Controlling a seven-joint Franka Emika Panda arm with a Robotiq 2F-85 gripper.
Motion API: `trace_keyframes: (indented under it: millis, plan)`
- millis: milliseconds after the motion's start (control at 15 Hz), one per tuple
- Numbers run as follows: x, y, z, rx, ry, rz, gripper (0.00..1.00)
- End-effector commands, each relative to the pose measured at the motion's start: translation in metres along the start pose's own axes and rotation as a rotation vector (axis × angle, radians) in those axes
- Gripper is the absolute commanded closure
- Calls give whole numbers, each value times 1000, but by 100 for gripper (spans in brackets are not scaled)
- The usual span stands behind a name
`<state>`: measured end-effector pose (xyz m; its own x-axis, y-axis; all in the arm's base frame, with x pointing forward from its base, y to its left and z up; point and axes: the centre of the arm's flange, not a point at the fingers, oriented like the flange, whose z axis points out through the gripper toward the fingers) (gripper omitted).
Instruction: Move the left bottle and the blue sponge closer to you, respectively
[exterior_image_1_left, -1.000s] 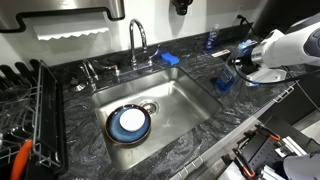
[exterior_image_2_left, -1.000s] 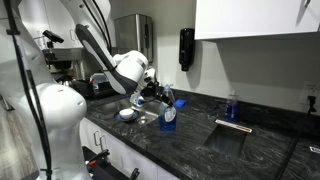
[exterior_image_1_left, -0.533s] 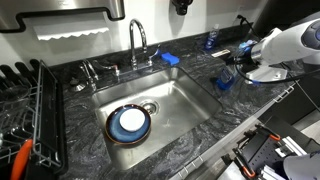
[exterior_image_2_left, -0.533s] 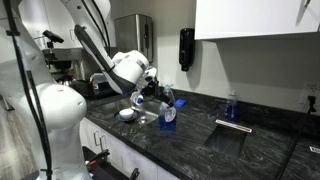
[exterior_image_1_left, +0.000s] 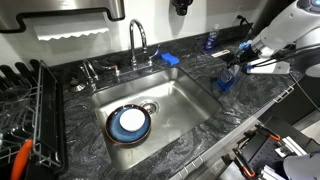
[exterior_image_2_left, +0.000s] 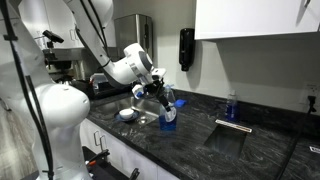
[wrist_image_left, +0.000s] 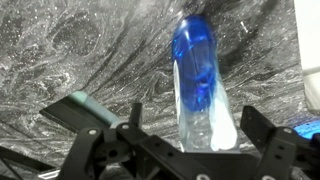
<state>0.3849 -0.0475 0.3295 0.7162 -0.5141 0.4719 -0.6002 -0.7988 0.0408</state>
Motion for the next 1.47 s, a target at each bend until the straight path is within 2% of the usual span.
trace_keyframes:
  millis: [0,267,533,933,1200,1400]
  plan:
    - [25,-4,-46,32,-134,26,0]
    - [39,-19,-75,63,-241,38,0]
    - [59,-36,-113,79,-250,19,0]
    - [78,-87,-115,76,-99,-139,0]
    - [89,-127,-81,82,10,-244,0]
    - [98,-157,-53,125,112,-399,0]
